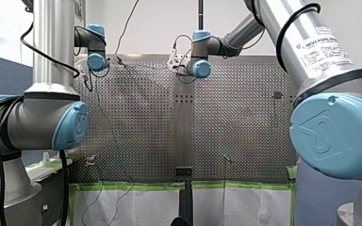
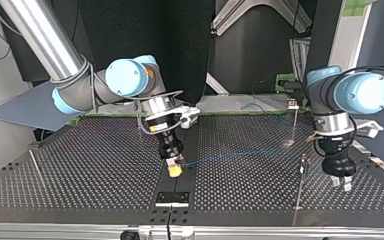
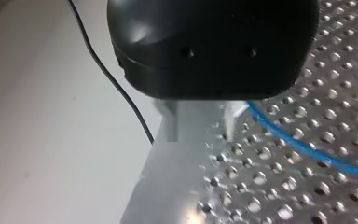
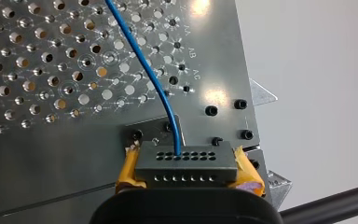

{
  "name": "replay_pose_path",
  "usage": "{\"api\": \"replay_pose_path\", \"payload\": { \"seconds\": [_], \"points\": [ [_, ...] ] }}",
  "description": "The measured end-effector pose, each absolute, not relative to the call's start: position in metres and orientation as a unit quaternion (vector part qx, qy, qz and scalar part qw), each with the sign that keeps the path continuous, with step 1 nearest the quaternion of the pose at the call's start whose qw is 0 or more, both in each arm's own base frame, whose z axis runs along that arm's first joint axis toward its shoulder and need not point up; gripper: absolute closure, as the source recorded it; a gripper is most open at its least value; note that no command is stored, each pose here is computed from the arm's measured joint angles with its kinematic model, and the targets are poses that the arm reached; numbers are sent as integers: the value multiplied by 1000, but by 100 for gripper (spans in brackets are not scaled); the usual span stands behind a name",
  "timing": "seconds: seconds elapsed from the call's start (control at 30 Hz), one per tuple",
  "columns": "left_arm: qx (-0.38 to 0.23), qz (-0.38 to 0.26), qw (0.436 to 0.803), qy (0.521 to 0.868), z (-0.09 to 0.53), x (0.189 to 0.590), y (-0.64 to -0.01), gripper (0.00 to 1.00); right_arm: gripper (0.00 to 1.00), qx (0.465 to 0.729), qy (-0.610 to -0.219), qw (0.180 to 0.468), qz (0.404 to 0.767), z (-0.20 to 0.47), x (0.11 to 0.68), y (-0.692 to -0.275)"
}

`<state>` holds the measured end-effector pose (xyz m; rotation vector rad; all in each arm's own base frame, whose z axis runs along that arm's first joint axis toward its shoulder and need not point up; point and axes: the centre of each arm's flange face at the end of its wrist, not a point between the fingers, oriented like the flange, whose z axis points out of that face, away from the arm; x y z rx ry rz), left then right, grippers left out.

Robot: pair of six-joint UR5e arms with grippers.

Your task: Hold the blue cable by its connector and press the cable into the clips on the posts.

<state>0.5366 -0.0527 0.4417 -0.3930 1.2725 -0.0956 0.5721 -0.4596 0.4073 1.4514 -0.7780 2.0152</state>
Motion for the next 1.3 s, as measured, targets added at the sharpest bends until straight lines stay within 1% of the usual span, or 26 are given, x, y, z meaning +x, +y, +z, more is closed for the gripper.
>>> {"api": "replay_pose_path", "payload": {
  "seconds": [0.3,0.43,0.57,0.9,1.07,1.3],
  "points": [
    [-190,10,764,617,433,529,-46,0,100,538,-288,267,746,407,572,-460],
    [-187,22,753,631,430,526,-47,0,100,538,-288,267,746,407,572,-460],
    [-177,19,743,645,426,524,-53,0,100,538,-288,268,746,407,572,-460],
    [-127,7,715,687,422,512,-72,0,100,539,-287,268,745,407,572,-459],
    [-131,0,705,697,422,499,-76,0,100,539,-287,268,745,407,572,-459],
    [-142,-5,681,718,415,467,-80,0,100,540,-287,269,744,407,572,-459]
  ]
}}
